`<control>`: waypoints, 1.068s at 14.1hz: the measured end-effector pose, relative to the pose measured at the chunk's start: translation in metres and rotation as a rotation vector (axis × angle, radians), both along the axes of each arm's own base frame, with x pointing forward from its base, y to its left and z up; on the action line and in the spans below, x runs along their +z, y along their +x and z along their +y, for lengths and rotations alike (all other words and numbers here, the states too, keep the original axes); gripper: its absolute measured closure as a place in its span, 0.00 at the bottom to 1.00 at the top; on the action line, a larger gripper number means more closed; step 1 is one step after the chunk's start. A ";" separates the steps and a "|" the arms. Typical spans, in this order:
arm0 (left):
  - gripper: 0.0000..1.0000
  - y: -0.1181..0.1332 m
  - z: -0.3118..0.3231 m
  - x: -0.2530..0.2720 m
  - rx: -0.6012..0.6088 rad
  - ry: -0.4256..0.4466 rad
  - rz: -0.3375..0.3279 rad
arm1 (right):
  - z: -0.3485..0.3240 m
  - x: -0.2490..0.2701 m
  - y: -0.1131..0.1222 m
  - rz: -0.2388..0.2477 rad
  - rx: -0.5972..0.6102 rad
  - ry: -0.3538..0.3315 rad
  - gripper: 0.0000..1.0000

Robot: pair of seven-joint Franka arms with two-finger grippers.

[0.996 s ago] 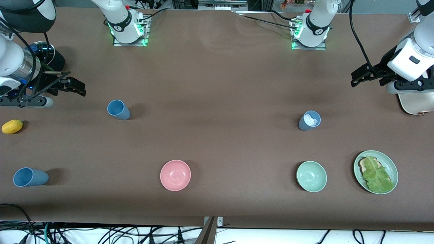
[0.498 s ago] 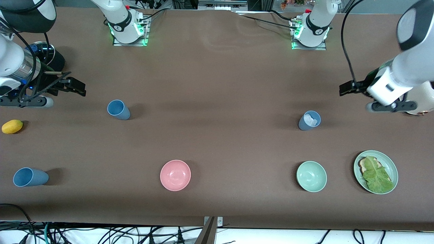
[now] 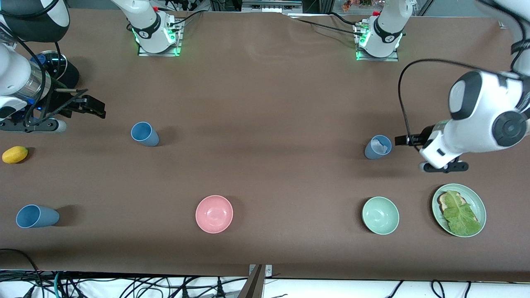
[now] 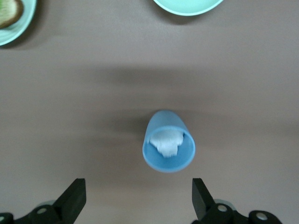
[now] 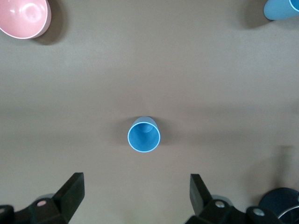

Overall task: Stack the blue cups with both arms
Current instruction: 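Reach down and grasp the small light-blue cup with the left gripper, then carry the small cup toward the table center with the left gripper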

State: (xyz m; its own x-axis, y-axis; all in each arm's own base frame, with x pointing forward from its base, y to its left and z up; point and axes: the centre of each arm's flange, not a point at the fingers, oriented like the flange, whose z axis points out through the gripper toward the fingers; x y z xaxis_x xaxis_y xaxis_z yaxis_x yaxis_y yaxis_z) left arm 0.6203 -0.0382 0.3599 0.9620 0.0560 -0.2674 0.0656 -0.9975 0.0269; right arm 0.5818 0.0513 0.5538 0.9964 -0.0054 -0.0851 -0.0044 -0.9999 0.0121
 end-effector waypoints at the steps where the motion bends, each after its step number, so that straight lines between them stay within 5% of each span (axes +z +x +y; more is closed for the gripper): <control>1: 0.00 -0.001 0.000 -0.021 0.000 -0.002 -0.008 | 0.000 0.000 0.000 0.000 0.000 0.000 0.00; 7: 0.05 -0.039 -0.007 -0.105 -0.035 -0.010 -0.008 | 0.000 0.000 0.000 0.000 0.000 0.000 0.00; 15: 0.90 -0.037 -0.006 -0.116 -0.108 -0.033 -0.028 | 0.000 -0.001 0.000 0.002 0.000 0.000 0.00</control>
